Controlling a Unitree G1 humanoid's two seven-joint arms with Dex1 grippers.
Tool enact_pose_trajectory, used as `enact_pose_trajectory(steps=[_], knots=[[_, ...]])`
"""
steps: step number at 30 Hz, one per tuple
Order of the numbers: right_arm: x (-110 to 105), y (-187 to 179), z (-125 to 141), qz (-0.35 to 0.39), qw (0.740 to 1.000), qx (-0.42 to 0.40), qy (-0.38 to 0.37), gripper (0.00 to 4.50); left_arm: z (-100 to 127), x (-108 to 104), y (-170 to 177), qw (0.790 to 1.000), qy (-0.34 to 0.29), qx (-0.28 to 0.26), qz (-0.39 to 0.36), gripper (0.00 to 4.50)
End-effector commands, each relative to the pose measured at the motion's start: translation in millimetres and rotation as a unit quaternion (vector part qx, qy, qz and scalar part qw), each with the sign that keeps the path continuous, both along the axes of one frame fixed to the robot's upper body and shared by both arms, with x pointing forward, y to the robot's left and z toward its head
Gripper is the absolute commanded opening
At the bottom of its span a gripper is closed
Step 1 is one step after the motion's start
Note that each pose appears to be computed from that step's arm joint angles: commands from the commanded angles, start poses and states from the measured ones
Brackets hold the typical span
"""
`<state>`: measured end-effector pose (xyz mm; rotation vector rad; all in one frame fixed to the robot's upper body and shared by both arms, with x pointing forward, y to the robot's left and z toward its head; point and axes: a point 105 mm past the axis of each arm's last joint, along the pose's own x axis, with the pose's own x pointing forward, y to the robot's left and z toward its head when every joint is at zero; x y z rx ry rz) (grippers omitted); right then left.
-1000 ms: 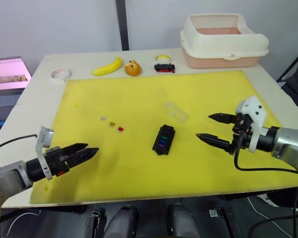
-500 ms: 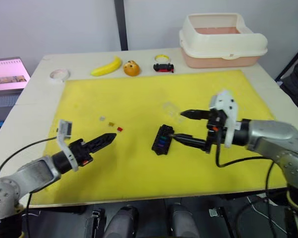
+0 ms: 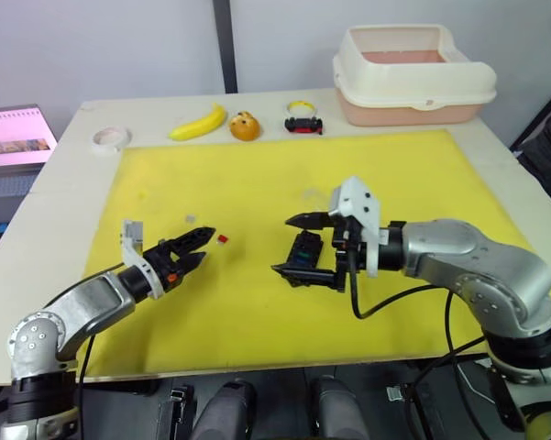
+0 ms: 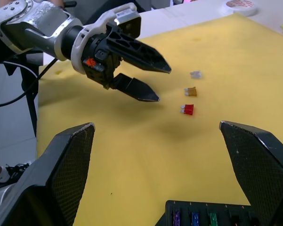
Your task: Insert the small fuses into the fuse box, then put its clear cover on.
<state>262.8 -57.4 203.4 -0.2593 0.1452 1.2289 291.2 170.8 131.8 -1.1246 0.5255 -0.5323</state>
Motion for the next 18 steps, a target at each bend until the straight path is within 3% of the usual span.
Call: enact_pose_trajectory(steps=[1, 9, 18], knots=[[-1, 6, 7, 0.007, 1.0, 0.008, -0.025, 4.49, 11, 5, 4, 1.0, -0.015, -0.026, 0.001, 4.5], [5, 6, 6, -0.015, 0.999, 0.012, -0.029, 4.49, -12, 6, 6, 0.999, 0.039, -0.028, -0.012, 4.5], [5, 0, 2, -0.033, 0.999, 0.009, -0.026, 4.49, -21, 15, -3, 0.997, 0.058, -0.045, -0.022, 4.5]])
